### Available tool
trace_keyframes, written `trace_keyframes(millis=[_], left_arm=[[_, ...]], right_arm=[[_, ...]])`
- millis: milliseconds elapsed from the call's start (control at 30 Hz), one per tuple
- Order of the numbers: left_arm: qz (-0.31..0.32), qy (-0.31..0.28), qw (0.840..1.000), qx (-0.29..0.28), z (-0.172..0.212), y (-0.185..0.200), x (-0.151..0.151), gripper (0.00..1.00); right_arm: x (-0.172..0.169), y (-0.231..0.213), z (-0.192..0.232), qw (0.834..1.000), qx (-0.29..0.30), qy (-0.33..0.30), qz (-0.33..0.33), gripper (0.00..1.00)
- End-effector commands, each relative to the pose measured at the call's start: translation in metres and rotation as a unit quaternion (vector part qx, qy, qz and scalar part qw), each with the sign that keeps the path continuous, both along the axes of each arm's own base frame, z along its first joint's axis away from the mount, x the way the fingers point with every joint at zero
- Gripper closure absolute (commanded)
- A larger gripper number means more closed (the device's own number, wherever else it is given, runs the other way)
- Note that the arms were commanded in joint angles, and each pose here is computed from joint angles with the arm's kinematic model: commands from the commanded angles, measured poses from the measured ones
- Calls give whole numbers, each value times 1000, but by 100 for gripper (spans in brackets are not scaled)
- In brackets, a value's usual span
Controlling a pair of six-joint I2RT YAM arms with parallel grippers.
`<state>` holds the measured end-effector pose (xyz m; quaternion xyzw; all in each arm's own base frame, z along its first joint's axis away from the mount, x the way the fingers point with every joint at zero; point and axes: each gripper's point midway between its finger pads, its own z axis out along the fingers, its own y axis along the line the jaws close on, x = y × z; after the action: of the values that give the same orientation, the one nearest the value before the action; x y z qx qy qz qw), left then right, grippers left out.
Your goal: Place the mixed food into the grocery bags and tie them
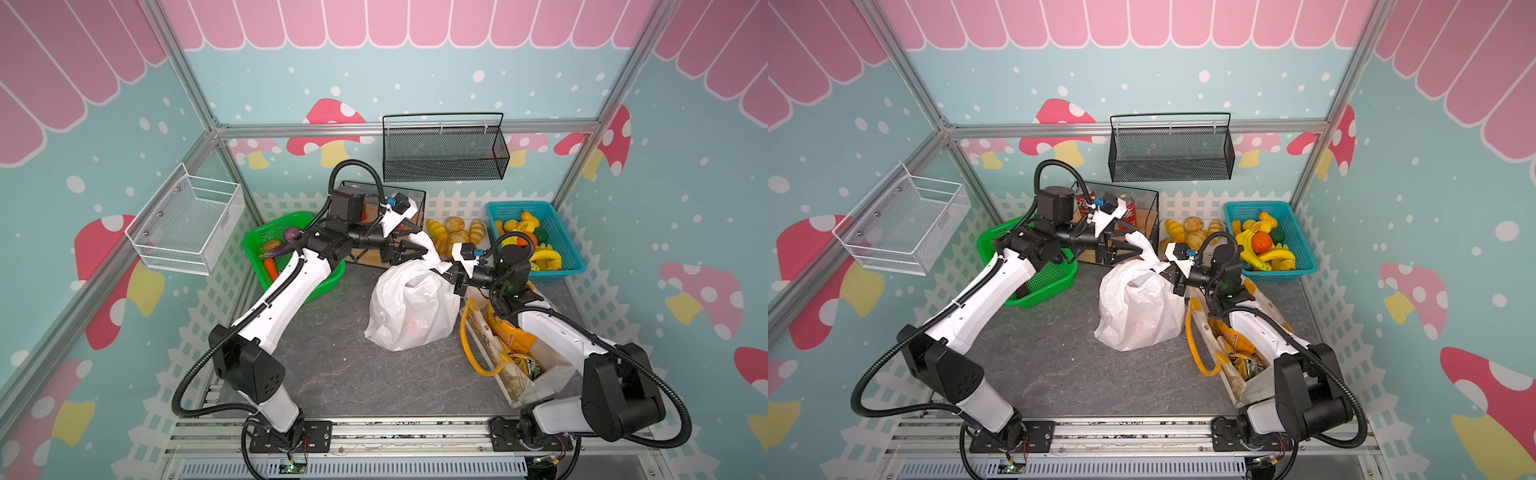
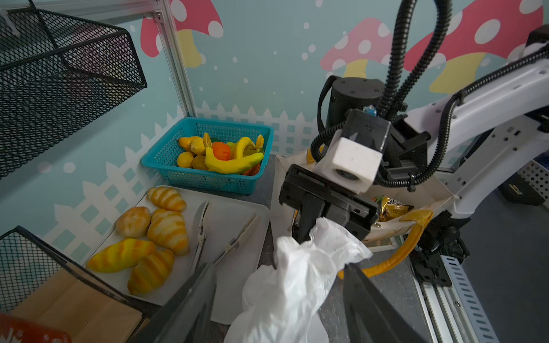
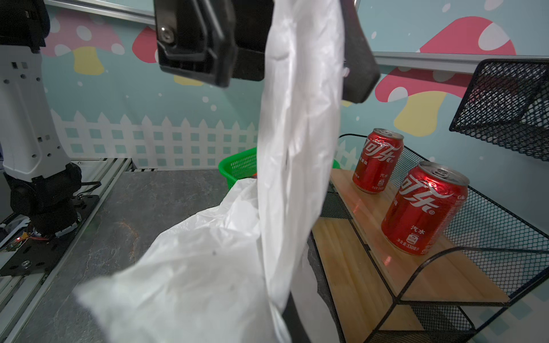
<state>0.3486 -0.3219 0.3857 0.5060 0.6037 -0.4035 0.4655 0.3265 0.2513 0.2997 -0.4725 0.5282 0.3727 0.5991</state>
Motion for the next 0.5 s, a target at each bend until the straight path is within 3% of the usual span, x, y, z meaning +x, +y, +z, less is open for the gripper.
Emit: trace_keyframes(millis=[0, 67, 133, 300, 467], left_arm=[[-9, -12, 1000, -27, 21, -8, 1, 53], [-17, -31, 999, -23, 19, -9, -5, 76], [-21, -81, 996, -17, 16, -6, -14, 88], [24, -194, 981, -2, -14, 0, -21, 99], [73, -255, 964, 26, -57, 12, -11, 100]], right_arm=[[-5, -2, 5, 1000, 3, -6, -2, 100], [6, -6, 4, 999, 2, 15, -36, 100], [19, -9, 3, 996, 5, 51, -70, 100], [33, -9, 4, 984, 44, 150, -90, 100], [34, -8, 11, 974, 81, 196, -86, 95]])
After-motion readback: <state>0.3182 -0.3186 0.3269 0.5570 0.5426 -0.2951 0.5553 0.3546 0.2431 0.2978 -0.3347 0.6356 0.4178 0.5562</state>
